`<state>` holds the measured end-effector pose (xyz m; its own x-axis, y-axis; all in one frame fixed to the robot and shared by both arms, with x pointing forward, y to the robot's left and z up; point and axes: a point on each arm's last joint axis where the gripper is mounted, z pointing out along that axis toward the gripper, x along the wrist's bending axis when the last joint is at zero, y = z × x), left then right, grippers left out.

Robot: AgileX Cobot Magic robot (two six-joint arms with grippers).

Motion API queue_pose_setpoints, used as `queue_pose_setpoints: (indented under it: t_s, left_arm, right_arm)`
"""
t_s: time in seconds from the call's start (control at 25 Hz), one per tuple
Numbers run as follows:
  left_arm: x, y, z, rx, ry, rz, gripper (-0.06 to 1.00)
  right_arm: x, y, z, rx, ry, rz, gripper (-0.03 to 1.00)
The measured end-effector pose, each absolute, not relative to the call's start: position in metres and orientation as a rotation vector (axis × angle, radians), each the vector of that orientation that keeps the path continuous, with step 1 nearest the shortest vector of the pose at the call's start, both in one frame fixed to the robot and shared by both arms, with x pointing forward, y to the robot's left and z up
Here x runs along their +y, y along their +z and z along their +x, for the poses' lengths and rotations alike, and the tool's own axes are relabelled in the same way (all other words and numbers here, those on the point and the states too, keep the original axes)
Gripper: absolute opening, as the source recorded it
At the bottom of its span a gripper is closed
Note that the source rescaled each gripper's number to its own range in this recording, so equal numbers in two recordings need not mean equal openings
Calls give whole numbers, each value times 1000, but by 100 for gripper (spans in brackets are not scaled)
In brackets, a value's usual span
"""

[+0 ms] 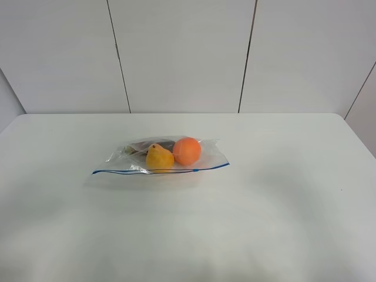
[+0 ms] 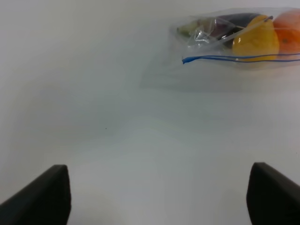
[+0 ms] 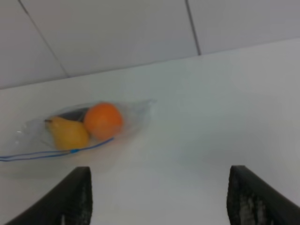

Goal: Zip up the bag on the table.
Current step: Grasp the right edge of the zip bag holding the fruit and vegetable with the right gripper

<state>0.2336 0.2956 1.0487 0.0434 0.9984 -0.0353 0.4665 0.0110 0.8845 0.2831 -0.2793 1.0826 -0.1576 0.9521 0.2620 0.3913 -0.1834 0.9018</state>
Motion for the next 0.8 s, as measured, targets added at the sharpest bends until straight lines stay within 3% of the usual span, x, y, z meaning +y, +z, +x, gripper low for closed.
queue_pose_setpoints:
  t_s: [0.24,0.8]
  left_arm:
    - [296,1049,234,1522,886,1565,89]
    - [296,1049,234,1513,894,1576,89]
  right_arm:
    - [-267,1074,353,1653,1333,1691,92]
    - [-236,978,473,2046,1247,2085,92]
